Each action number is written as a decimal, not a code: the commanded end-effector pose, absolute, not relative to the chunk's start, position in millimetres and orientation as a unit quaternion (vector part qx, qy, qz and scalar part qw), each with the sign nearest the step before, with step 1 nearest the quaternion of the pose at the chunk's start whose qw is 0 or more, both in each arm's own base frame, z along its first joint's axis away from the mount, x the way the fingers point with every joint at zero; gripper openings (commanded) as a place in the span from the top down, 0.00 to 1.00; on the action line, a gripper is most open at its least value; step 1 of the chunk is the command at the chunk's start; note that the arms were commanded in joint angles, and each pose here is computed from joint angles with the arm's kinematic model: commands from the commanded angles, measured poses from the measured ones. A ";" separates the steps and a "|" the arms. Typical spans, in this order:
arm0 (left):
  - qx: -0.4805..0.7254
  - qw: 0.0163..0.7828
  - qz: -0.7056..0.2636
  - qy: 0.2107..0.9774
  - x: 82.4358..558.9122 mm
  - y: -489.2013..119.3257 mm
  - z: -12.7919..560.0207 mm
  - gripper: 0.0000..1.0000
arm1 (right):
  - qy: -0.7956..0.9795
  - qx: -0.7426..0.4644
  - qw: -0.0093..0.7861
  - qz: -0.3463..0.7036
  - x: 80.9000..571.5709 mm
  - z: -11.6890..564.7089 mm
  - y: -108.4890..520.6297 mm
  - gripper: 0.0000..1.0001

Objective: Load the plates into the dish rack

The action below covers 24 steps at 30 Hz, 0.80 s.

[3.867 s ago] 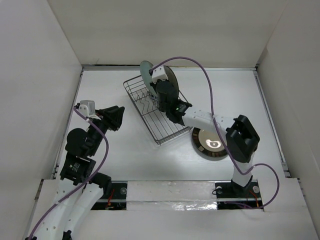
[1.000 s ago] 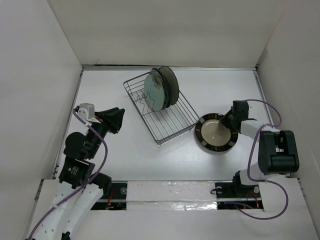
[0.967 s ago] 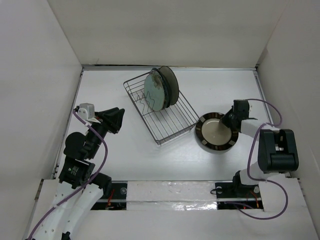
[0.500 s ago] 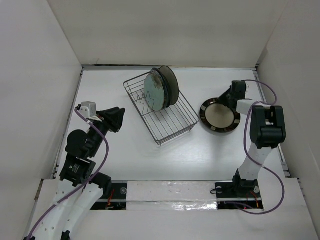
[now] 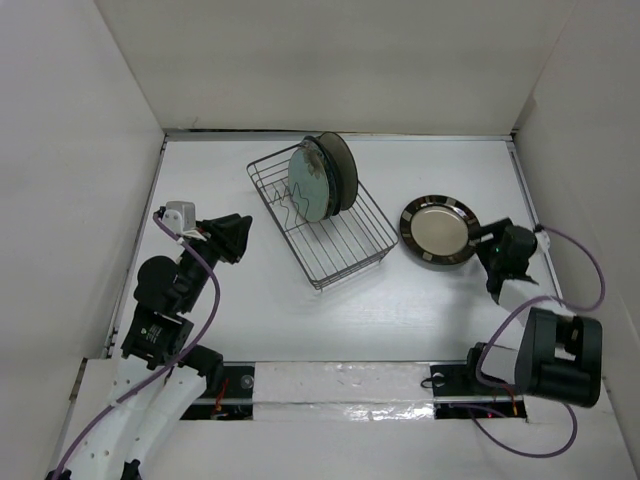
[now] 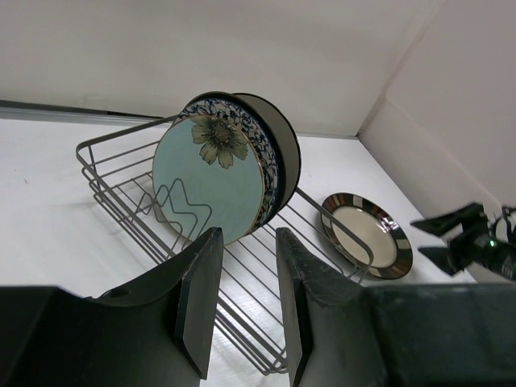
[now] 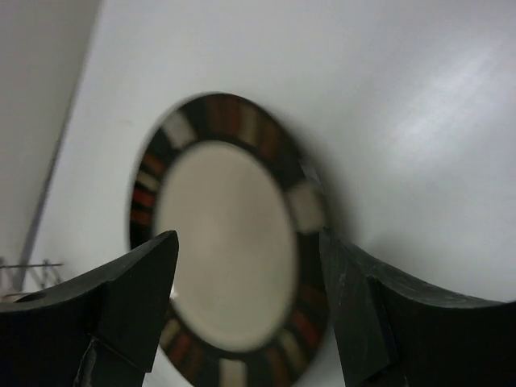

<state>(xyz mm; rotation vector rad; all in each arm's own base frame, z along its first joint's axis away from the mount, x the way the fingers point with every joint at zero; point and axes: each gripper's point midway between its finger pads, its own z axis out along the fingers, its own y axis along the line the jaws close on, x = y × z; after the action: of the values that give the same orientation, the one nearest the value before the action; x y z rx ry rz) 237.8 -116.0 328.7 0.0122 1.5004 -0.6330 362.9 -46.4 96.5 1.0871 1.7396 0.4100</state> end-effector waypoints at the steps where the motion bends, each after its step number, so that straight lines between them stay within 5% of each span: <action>1: 0.019 0.697 -0.298 0.652 234.7 -121.7 341.0 0.70 | 0.699 0.485 0.501 0.160 331.7 84.0 -56.0 0.24; 13: 0.019 0.696 -0.304 0.650 233.8 -123.1 341.5 0.70 | 0.750 0.439 0.442 0.222 332.5 52.0 -28.2 0.22; 15: 0.020 0.696 -0.303 0.651 233.7 -123.0 340.7 0.70 | 0.752 0.454 0.422 0.227 334.7 34.2 -32.9 0.36; 24: 0.020 0.693 -0.301 0.655 236.5 -124.1 338.8 0.70 | 0.763 0.437 0.392 0.270 355.1 18.6 -30.4 0.51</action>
<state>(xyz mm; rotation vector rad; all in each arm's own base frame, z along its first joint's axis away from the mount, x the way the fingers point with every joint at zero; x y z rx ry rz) 235.9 -119.7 328.7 0.0307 1.5021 -0.6508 357.5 -38.5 35.3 1.1141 1.8599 0.6538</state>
